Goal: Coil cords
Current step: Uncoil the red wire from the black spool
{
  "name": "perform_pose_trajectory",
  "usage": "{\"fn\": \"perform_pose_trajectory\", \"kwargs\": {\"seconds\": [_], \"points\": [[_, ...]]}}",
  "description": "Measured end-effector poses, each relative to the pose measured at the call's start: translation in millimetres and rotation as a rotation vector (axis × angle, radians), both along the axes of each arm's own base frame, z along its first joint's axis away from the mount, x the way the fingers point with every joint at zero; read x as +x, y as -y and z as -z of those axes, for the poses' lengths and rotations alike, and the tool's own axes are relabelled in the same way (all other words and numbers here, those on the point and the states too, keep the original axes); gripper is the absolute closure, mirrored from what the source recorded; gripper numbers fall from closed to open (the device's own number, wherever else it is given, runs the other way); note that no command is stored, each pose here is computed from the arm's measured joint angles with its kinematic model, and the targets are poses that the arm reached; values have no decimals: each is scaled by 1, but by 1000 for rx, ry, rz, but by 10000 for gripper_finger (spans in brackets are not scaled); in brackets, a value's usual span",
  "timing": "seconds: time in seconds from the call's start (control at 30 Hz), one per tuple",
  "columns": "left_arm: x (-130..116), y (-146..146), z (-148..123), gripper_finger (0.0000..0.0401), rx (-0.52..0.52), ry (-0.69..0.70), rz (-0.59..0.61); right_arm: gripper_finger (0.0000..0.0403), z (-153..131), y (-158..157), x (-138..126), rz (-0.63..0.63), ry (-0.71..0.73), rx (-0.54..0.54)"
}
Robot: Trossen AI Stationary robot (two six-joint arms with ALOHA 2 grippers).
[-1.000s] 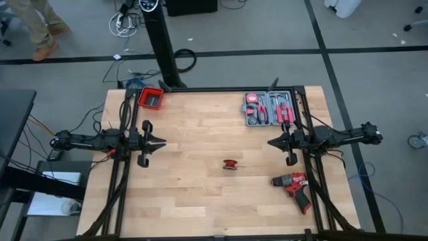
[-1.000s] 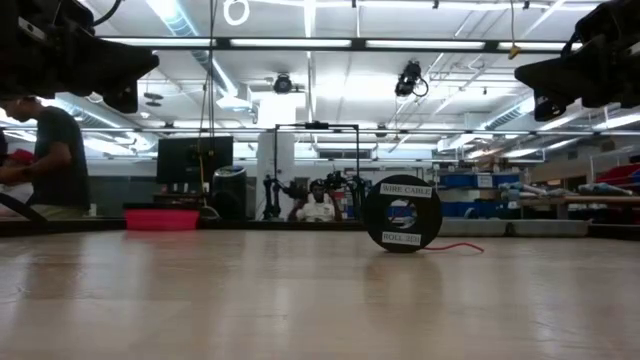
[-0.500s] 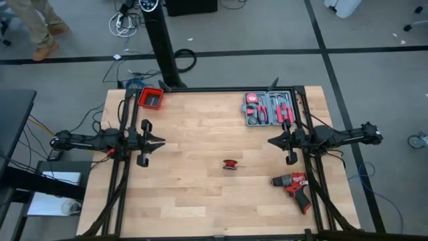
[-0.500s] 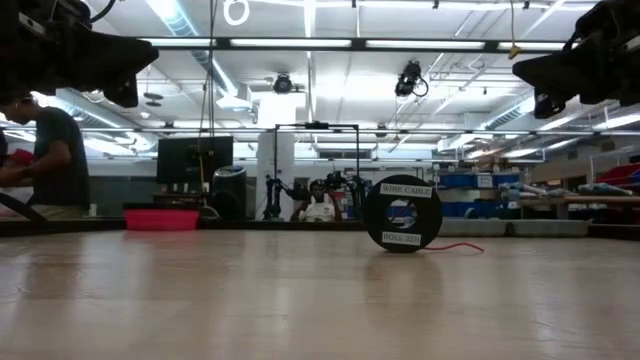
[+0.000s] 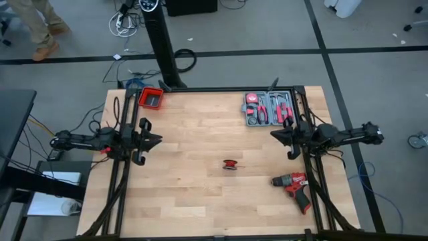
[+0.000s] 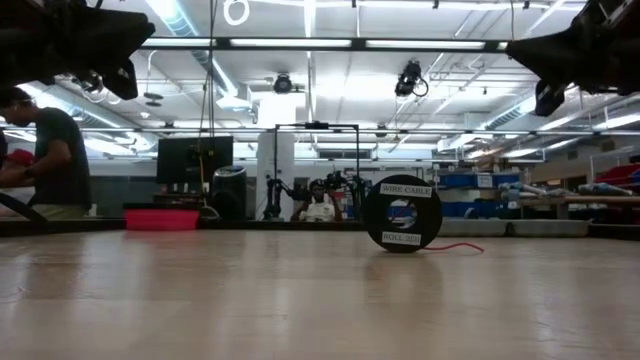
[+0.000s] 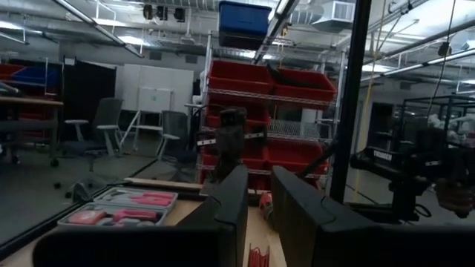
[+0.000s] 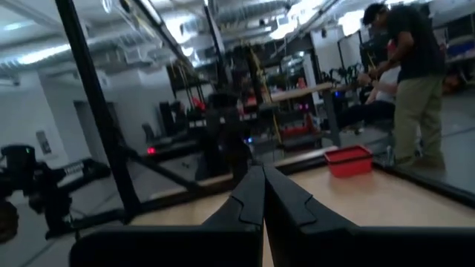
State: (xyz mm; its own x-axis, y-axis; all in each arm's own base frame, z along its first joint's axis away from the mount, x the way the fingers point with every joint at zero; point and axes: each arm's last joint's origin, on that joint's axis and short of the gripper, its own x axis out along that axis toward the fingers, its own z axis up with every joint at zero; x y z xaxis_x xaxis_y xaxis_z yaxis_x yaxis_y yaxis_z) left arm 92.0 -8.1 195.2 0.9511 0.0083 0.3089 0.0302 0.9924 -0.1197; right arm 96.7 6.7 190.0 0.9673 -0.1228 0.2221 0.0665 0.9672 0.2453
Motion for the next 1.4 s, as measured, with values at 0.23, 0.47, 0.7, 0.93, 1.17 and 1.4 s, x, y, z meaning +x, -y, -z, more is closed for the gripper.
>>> {"fn": "perform_pose_trajectory", "kwargs": {"seconds": [0.23,0.47,0.7,0.93,1.17,1.4], "points": [[0,0,0,337,-35,3,12,400,-9,0,10,-6,-58,22],[1,-4,-1,337,-136,-35,-99,390,-5,1,27,-4,-145,-2],[6,-3,-43,337,-19,-93,-132,382,-7,10,44,38,-220,0],[36,0,-77,337,1,-259,-155,382,-28,11,66,-35,-329,-24],[88,9,-92,337,-88,-426,-104,382,-43,10,76,-47,-605,-47],[143,16,-86,337,-124,-570,-124,349,-42,9,80,-99,-783,-76]]}}
